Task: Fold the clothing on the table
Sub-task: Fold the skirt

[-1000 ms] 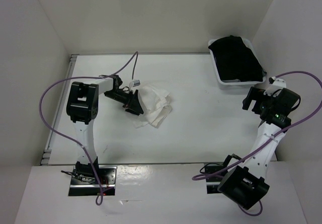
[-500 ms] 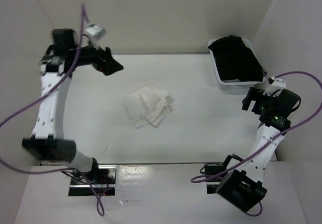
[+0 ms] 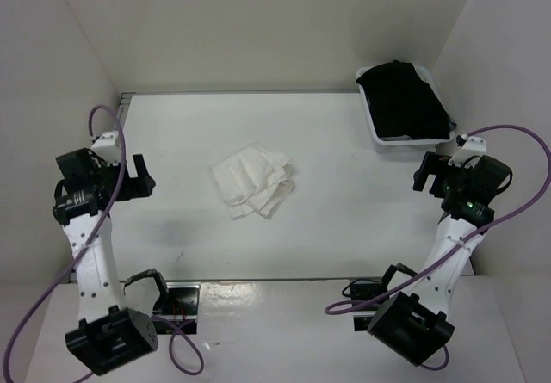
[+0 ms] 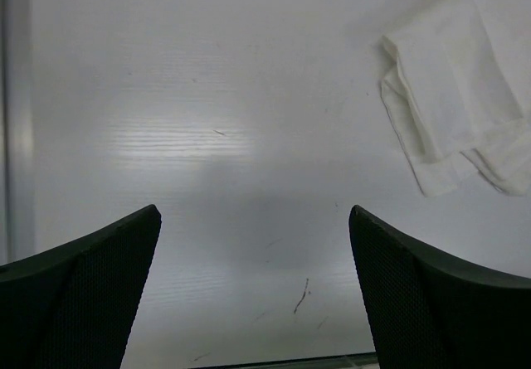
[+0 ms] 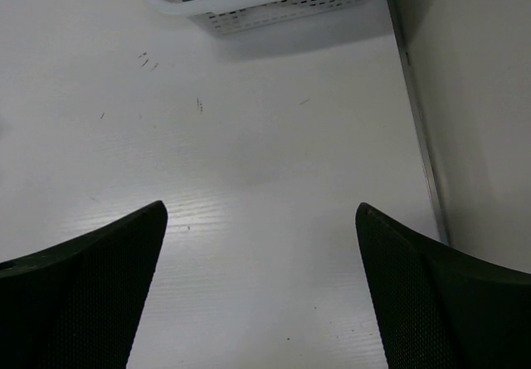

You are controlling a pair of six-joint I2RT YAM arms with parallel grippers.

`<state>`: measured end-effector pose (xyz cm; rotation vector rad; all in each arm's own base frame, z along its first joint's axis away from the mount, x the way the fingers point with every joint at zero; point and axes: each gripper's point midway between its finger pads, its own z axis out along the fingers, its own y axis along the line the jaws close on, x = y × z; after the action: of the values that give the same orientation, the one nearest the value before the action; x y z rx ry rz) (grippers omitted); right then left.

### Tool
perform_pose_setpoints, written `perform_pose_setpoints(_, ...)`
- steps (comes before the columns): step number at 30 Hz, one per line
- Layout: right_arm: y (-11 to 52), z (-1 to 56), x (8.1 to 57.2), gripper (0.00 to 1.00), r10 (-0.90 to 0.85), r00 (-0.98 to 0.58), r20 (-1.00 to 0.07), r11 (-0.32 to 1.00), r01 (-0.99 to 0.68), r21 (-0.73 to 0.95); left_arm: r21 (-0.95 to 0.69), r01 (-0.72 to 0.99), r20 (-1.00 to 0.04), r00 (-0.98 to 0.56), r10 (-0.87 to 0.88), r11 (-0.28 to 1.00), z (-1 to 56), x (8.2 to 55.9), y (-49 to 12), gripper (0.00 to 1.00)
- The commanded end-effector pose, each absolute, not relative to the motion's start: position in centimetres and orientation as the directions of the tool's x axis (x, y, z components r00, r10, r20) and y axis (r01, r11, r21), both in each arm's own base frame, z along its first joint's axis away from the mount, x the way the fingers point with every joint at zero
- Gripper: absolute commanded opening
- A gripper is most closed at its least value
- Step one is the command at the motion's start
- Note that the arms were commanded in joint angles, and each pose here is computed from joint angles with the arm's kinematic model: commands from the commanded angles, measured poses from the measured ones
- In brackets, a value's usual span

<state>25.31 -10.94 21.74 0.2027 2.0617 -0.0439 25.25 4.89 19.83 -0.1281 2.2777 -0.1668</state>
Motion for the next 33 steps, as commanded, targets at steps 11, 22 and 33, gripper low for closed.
perform_pose_setpoints(11, -10.1, 24.3, 25.2, 0.98, 0.028, -0.400, -0.916, 0.996, 0.093, -0.010, -0.031, -0.140, -0.883, -0.460, -0.093, 0.990, 25.6, 23.7, 7.9, 1.00)
perform_pose_setpoints(22, -9.2, 25.6, 24.4, 0.98, -0.012, -0.347, -0.938, 0.996, 0.083, -0.043, -0.027, -0.169, -0.903, -0.419, -0.097, 0.985, 26.5, 22.9, 8.6, 1.00)
perform_pose_setpoints(33, -8.9, 26.3, 24.0, 0.98, -0.037, -0.315, -0.948, 0.994, 0.085, -0.067, -0.023, -0.169, -0.906, -0.413, -0.092, 0.985, 26.5, 22.6, 8.5, 1.00)
